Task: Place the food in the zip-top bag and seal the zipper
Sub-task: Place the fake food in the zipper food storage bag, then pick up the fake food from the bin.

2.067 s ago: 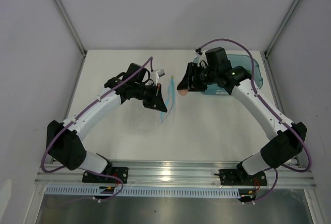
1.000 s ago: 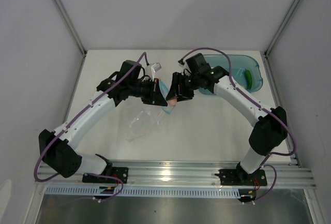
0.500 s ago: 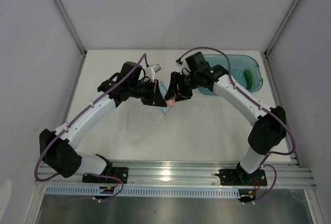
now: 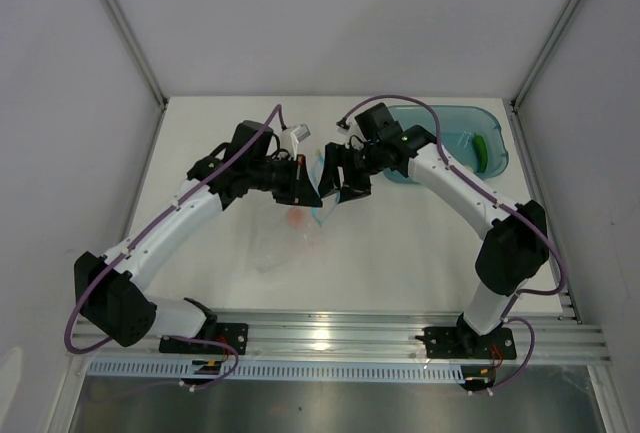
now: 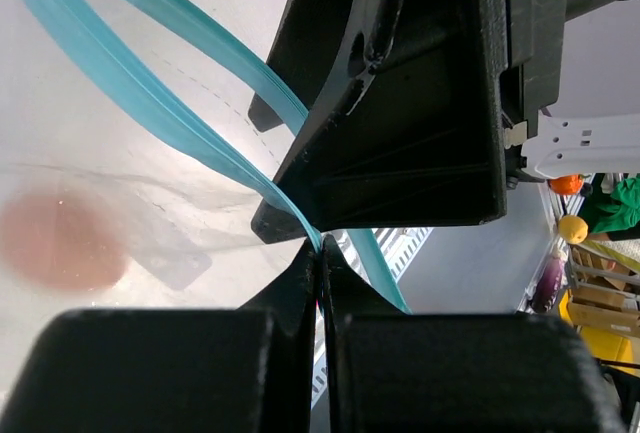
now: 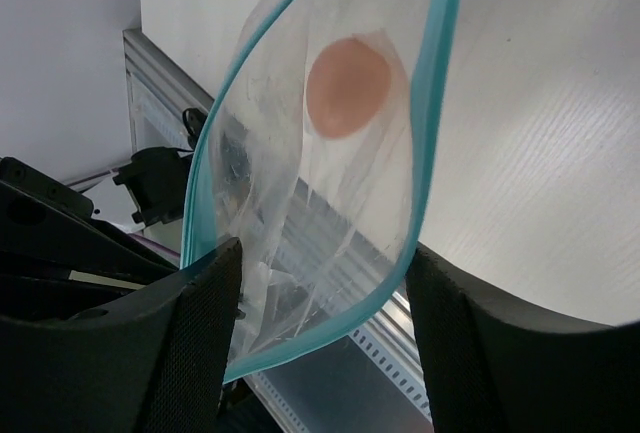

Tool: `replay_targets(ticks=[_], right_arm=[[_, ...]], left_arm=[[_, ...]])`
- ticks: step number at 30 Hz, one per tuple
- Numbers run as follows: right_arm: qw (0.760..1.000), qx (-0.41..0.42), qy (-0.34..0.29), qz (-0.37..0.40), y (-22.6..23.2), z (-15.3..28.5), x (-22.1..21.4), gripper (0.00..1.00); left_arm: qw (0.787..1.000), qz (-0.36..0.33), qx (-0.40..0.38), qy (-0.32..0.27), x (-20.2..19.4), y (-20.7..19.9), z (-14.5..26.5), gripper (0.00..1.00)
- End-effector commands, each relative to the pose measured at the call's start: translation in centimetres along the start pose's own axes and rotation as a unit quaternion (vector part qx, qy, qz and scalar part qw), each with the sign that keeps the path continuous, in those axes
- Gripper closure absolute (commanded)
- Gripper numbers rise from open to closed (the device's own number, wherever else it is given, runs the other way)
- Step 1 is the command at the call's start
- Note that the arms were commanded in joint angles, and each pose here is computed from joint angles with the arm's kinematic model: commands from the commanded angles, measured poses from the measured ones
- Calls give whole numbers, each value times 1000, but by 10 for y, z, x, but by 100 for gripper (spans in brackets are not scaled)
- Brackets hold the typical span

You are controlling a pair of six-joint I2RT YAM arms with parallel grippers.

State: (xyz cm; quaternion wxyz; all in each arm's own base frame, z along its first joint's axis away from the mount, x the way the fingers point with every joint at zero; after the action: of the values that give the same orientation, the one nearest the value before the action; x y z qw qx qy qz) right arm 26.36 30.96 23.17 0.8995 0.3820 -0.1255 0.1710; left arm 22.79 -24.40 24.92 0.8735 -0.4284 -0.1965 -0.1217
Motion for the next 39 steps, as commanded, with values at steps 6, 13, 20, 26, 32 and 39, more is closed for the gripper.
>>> replay_targets(ticks=[6,13,20,26,32,39], right_arm=[[1000,-6,-20,20,11,13,8,31],[997,-39,-72,-12,-9,41,31,32],[974,-163,-148,-61,-57,83,58,17],[922,-308,-218,-85,-116,127,78,1],[870,-378,-267,-171,-184,172,82,0],[802,-473,-246,-268,-264,194,71,1]], left_arm=[[999,-23,-6,-26,7,-5,8,99],[1000,-14,9,-15,2,4,3,99],[1000,-15,9,-13,-2,6,3,99],[999,-27,8,-21,-3,5,7,99],[998,-45,16,-31,-7,7,13,100],[997,-63,16,-39,-13,8,21,99]])
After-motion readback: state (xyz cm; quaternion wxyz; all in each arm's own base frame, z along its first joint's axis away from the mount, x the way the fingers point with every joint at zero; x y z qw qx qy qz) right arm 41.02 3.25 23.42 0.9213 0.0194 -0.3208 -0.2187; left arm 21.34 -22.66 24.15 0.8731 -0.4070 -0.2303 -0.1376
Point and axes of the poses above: each gripper's point midway between its finger pads, its own z axis back along the fingers, its own y axis along the line the jaws close on, x = y × z, the point moved 3 cm from there along z, back along the fingers, and after that the axes turned 6 degrees about z, right-handed, at the moved point
